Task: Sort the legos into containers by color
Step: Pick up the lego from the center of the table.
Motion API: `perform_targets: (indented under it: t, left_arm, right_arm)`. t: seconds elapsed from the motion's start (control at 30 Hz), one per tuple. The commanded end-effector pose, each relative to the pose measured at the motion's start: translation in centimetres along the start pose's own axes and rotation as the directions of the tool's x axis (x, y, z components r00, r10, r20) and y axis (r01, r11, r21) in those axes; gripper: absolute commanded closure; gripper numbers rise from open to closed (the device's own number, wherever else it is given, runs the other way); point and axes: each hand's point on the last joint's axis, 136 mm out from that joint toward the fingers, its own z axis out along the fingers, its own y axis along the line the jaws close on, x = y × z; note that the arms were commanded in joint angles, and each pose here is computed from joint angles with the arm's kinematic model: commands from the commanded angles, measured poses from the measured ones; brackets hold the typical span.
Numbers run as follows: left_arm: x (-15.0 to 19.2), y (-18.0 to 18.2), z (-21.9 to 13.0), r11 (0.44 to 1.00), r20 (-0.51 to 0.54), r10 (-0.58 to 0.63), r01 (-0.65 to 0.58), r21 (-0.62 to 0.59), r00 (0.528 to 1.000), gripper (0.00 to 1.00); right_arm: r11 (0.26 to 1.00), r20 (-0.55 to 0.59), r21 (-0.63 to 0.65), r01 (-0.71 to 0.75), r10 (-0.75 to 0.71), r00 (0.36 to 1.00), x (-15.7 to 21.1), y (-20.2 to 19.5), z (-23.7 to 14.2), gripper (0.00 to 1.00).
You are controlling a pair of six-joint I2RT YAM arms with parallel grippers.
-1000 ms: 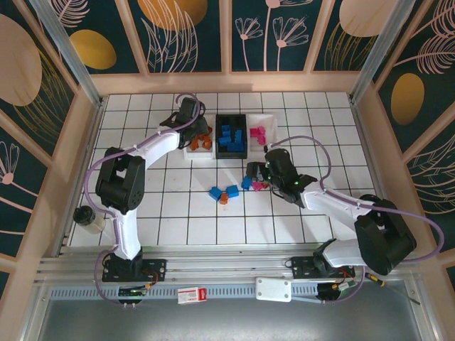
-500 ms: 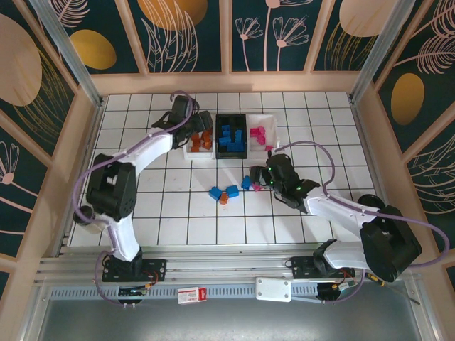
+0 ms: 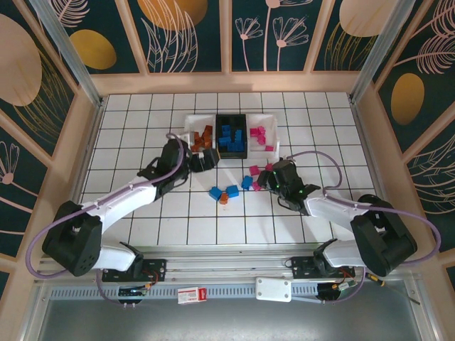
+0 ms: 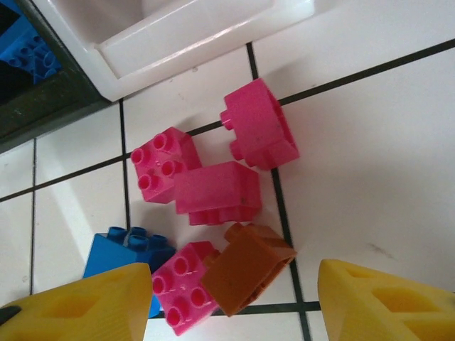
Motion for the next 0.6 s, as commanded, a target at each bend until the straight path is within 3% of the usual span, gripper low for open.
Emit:
perform_targets:
  t: [0.0,0.57]
  left_arm:
    - [-0.6,-1.5,-1.5,0.995,0.057,-0.025,0.020,0.093,0.998,0.02]
    - [1.1,0.8,-2.1,0.999,0.042,-0.023,0.022,0.025,0.999,0.01]
  right_arm:
    - [0.995,0.009,-0.063,-0.071,0.072,0.997,-0.4,1.0,0.6,0.38]
    - [0.991,-0.077,0.069,-0.114,0.120,0.990,2.8,-2.8,3.1,0.54]
